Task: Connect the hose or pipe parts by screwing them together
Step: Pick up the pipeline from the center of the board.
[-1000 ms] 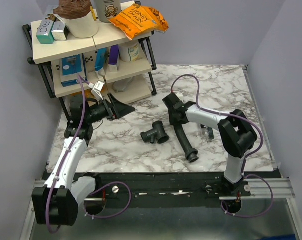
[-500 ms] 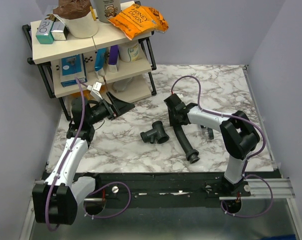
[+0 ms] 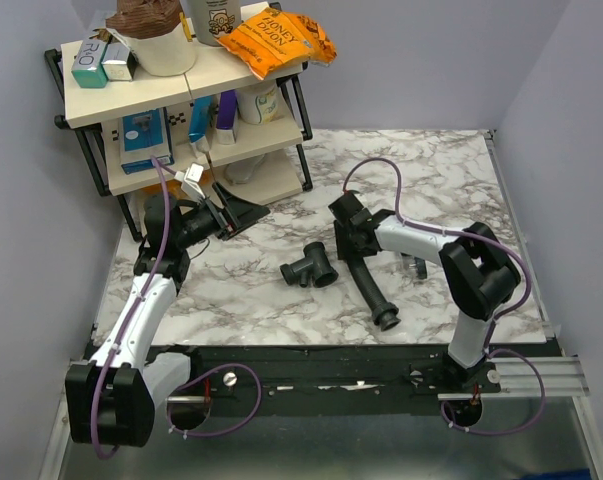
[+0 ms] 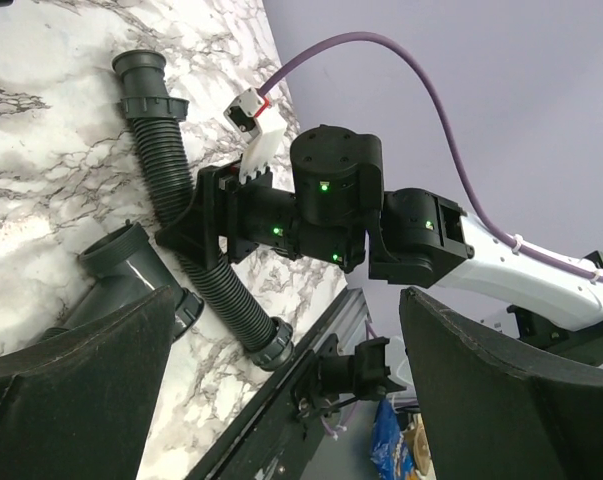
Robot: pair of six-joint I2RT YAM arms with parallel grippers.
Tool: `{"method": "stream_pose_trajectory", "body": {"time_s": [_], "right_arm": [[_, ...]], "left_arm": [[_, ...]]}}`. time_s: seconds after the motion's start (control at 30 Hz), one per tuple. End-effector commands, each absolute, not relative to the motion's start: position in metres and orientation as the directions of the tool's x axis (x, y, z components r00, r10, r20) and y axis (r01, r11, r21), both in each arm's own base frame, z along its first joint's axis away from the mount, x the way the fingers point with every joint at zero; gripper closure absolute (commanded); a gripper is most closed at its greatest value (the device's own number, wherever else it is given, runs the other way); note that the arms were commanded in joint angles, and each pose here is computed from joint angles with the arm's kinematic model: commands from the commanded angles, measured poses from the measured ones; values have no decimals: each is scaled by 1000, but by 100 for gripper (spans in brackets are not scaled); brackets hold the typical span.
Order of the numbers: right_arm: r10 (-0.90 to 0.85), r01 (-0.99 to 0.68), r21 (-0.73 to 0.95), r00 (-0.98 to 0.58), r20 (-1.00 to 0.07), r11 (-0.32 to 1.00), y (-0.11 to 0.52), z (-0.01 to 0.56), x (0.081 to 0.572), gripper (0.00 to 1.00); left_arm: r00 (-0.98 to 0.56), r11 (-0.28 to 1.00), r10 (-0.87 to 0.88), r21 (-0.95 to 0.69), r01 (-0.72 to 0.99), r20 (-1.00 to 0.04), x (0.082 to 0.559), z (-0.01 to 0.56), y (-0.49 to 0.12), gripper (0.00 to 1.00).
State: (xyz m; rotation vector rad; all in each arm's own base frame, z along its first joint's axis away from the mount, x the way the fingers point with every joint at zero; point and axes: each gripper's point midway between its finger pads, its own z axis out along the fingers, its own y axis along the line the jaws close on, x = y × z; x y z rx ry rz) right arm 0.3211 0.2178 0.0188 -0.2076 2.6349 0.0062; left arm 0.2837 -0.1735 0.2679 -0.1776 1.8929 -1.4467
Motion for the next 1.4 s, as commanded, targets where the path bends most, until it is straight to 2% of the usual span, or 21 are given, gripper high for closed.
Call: {"method": "stream_pose_trajectory", "body": {"time_s": [0.0,0.03,0.07,0.13,0.17,0.27,0.33,0.43,0.67,0.83,1.0,1.17,1.37], "right_arm": [[-204,-182,-103,-942,-266,978,191,-13,265,45],[-204,-183,-101,-942,-265,978,191,-11,265,48],[-201,-182,-94,-939,-278,979,192,-6,266,58],[-194,-173,-95,-933,-304,980,192,3,270,68],[-188,-171,-81,-923,-335,982,195,16,274,81],[-180,-169,-66,-882,-435,983,202,56,290,98],[-188,-209,-25,-816,-547,978,214,102,299,99],[-207,-294,29,-738,-642,955,231,149,294,99],[-305,-481,100,-689,-657,871,276,190,238,99],[-279,-525,301,-760,-586,796,304,199,187,99],[-270,-469,480,-863,-427,741,316,208,147,99],[-249,-409,566,-907,-341,716,322,228,131,99],[-226,-289,636,-957,-181,715,336,229,118,99]], "left_arm": [[-700,349,-534,-878,328,-474,284,280,-173,1],[-700,349,-532,-876,333,-477,284,281,-173,1],[-702,348,-531,-877,331,-475,284,281,-174,1],[-705,347,-530,-879,327,-472,284,281,-174,1],[-706,347,-530,-880,325,-470,284,281,-174,1],[-715,341,-527,-885,318,-460,284,280,-176,1],[-721,336,-524,-888,313,-453,284,280,-178,1],[-732,303,-527,-900,313,-432,284,281,-183,1],[-802,197,-507,-949,248,-315,279,273,-204,1],[-810,131,-526,-965,225,-260,274,274,-207,1],[-831,134,-504,-972,193,-235,257,253,-210,1],[-843,138,-493,-976,167,-214,245,238,-214,1],[-849,148,-492,-980,134,-191,242,229,-216,1]]}}
